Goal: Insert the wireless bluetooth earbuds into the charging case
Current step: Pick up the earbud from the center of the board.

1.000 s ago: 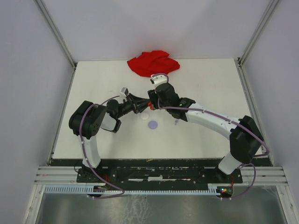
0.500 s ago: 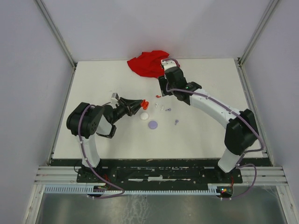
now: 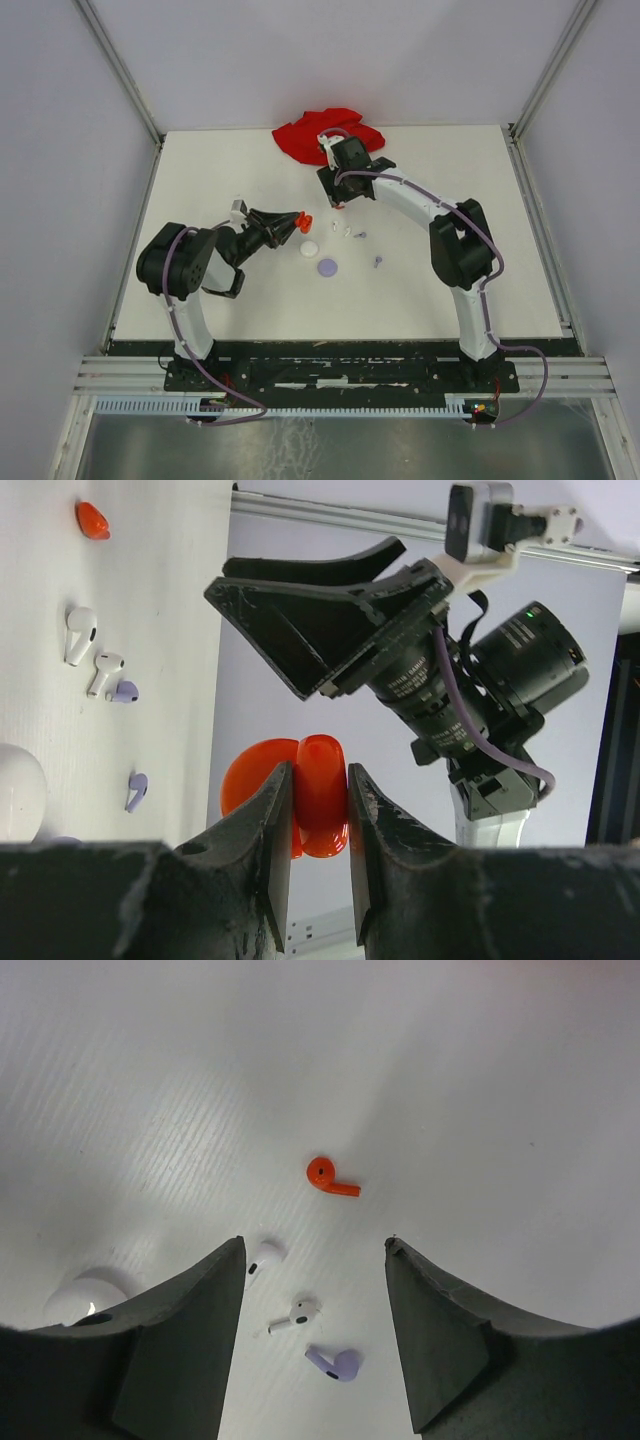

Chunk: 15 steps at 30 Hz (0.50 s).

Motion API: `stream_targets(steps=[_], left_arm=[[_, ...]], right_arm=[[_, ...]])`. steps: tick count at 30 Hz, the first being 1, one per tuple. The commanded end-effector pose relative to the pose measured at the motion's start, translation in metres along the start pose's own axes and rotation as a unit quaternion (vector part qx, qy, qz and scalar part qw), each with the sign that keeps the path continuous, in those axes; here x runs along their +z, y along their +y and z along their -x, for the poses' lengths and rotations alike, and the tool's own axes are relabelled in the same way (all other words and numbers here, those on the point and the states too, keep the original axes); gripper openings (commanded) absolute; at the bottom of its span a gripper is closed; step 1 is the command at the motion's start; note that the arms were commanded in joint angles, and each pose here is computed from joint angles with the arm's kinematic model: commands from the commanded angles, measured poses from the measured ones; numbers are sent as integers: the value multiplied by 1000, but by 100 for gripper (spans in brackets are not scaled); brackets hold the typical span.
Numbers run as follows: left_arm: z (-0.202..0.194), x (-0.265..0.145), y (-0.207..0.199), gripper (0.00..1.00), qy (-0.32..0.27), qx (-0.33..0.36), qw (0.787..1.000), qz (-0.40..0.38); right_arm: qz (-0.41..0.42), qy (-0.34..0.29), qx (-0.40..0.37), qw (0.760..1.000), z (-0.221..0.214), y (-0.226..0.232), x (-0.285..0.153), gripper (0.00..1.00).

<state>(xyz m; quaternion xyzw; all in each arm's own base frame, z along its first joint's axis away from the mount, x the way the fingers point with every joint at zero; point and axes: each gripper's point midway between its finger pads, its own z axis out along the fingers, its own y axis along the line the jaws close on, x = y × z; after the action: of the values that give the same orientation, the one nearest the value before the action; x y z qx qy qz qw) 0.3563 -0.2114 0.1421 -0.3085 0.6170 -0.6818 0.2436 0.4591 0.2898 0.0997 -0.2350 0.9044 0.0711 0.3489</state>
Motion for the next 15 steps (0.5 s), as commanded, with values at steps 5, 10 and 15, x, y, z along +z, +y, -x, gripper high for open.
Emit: stream_targets(steps=[5,10,15], left_arm=[[-7,-7,-42,3,11,27,997,-70],[-6,-8,-41,3,12,26,997,-69],[-5,-8,-42,3,11,27,997,-71]], right_arm=[[58,-15,16,998,26,10,26,68],[82,-1,30,996,21,17,43,69],[102,5,47,994,18,21,52,70]])
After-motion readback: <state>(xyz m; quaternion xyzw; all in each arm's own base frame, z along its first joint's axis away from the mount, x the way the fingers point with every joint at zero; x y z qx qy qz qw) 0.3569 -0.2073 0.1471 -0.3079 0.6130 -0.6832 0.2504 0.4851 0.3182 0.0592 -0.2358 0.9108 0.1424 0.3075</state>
